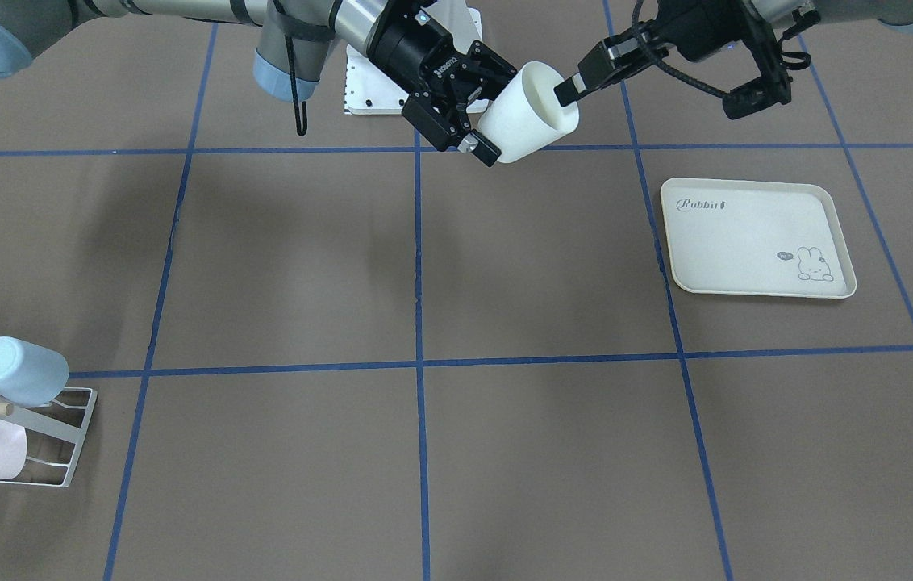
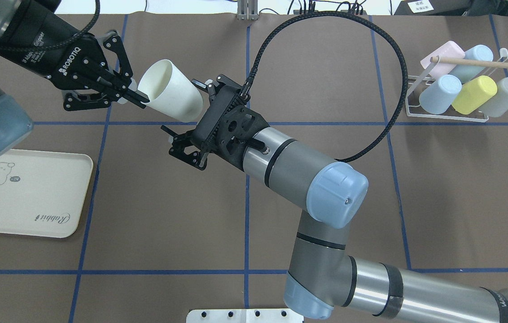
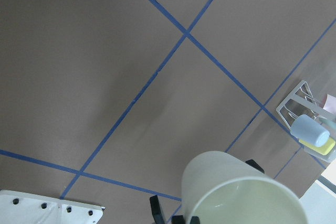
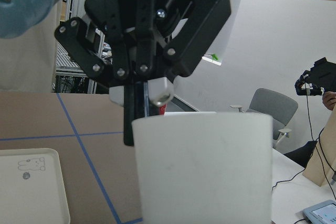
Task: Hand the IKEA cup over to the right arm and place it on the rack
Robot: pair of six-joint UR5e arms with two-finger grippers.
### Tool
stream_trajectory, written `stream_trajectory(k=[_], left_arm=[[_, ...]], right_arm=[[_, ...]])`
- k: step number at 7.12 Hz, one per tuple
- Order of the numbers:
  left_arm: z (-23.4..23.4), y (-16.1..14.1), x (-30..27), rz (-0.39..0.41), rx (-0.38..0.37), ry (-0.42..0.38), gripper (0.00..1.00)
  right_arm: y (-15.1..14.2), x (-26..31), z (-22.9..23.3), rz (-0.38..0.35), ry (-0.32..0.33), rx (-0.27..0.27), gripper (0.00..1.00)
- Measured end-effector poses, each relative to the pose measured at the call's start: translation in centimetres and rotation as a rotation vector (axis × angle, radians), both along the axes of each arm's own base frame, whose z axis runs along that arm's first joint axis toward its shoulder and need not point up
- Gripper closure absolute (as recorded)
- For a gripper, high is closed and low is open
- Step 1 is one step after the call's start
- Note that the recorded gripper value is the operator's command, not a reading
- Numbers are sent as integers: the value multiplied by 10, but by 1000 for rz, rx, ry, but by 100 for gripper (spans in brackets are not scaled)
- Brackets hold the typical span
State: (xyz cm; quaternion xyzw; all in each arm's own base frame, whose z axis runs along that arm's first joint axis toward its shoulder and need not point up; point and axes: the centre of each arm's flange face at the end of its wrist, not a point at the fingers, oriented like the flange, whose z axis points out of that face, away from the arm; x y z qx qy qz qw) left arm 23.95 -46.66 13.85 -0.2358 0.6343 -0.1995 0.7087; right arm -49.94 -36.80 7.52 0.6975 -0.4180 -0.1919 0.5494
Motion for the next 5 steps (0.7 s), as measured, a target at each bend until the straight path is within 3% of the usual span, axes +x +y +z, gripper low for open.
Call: stream_trajectory(k=[5], left_arm=[[0, 1, 1, 4, 4, 3, 100]], right_arm=[[-1, 0, 3, 24, 47, 47, 11]])
